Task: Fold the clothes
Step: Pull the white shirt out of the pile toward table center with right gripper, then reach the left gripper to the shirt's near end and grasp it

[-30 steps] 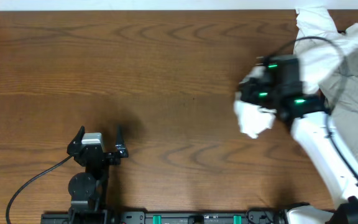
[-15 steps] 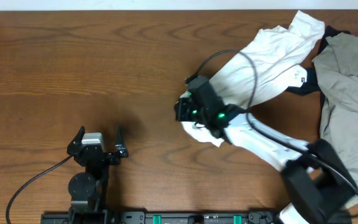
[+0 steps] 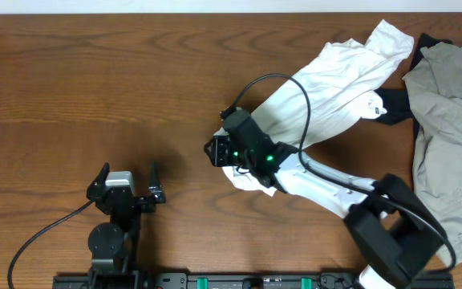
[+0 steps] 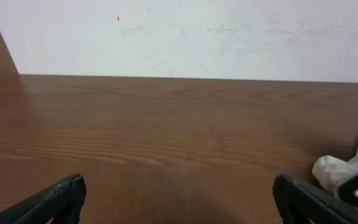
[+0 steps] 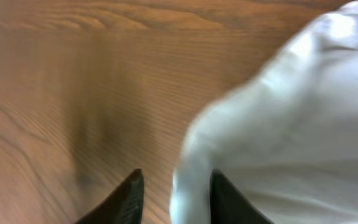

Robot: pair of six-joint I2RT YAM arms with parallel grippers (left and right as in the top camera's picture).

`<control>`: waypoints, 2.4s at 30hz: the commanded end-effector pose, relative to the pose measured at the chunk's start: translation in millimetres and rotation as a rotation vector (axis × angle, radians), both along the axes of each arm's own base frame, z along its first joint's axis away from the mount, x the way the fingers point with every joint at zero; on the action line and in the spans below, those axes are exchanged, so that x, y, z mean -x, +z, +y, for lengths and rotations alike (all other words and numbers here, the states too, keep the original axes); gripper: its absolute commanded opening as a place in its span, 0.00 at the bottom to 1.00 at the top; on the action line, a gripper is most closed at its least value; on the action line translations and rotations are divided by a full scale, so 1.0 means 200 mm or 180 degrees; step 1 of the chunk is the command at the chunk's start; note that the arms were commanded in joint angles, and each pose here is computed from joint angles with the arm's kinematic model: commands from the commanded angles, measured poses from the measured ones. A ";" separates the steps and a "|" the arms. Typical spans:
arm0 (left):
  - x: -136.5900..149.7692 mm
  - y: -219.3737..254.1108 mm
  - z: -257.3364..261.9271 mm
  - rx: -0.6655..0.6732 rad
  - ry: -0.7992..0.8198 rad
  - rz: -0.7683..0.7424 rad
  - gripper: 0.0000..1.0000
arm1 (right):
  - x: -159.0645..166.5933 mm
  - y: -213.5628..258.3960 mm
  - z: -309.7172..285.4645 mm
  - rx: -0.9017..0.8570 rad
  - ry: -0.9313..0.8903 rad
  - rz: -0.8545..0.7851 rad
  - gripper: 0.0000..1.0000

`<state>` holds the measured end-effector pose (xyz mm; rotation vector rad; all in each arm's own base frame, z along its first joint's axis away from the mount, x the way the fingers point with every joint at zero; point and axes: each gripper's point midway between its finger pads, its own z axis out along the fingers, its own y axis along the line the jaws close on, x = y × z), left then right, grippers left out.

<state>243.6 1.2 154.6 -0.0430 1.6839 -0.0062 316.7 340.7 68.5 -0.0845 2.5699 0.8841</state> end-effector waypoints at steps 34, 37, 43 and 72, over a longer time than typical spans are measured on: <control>0.00 -0.09 0.02 -0.0052 0.0047 0.0132 0.98 | -0.17 0.22 -2.01 0.1298 -0.2131 0.0740 0.99; 0.00 -0.09 0.02 -0.0052 0.0047 0.0132 0.98 | -0.21 0.13 -2.03 0.1364 -0.2053 0.0787 0.99; 0.00 -0.09 0.02 -0.0052 0.0047 0.0127 0.98 | -0.29 0.02 -2.05 0.1350 -0.2038 0.0793 0.99; 0.23 0.09 -0.65 0.2105 -0.2347 0.0915 0.98 | -0.31 0.01 -2.00 0.1302 -0.1727 0.0693 0.99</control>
